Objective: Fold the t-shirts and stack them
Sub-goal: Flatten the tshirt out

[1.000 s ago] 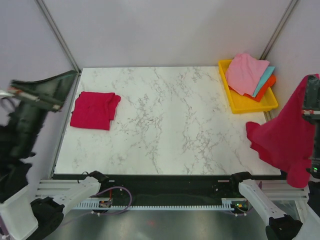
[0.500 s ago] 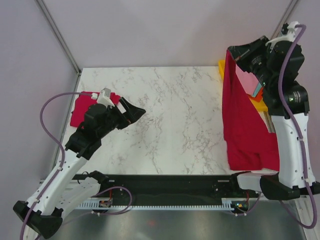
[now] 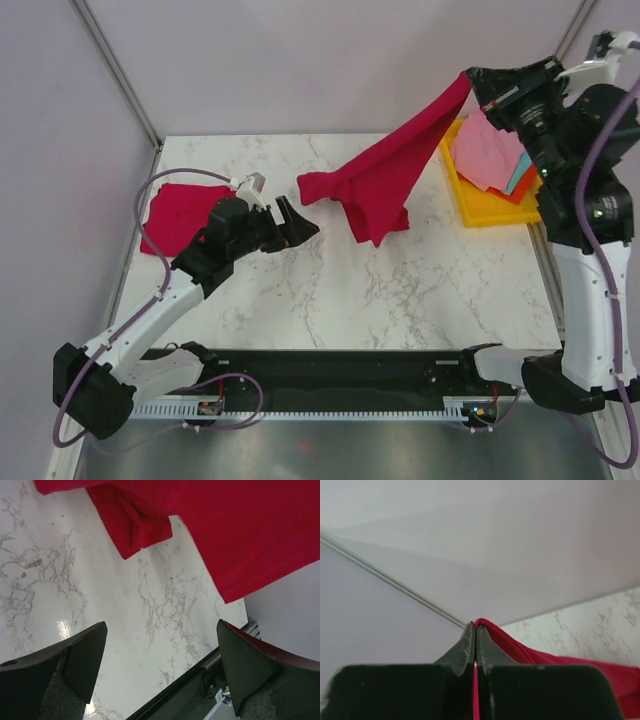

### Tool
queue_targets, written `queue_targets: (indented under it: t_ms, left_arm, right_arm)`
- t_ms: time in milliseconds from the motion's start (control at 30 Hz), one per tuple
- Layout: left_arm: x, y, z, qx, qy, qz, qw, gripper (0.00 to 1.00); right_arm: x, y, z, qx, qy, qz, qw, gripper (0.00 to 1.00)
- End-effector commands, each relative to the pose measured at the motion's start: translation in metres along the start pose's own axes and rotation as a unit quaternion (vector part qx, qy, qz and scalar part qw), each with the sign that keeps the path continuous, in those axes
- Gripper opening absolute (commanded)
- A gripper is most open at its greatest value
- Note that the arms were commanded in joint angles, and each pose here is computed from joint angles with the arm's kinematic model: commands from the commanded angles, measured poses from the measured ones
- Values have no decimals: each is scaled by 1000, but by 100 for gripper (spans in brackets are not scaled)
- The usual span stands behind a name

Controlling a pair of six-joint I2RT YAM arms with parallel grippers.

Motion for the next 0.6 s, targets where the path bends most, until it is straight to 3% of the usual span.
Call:
queue_targets:
  t_ms: [0, 167, 333, 500, 567]
  left_arm:
    - [-14, 0, -11, -28, -16, 1, 999, 97]
    - [-44, 16, -1, 1, 6, -29, 1000, 94]
    - [-83, 38, 22, 5, 60, -60, 996, 93]
    - [-102, 68, 44, -3, 91, -109, 990, 79]
    - [-106, 77, 44, -17, 97, -131, 986, 78]
  right_arm:
    - [-29, -55, 26, -11, 5, 52, 999, 0]
    - [-23, -138, 54, 10, -10, 139, 990, 0]
    - [-14, -188, 70, 43, -16, 187, 981, 0]
    - [5, -231, 72, 73, -53, 237, 967, 0]
    - [18, -245, 69, 74, -79, 259, 960, 0]
Point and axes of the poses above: each gripper's point midway between its finger pads, its own x axis back along the fingers, its own y axis along the line the jaws close on, z = x × y, the point moved 2 cm from there along x, back along the fingers, and after that the axes turned 11 degrees about -x, right-handed, at the moved point
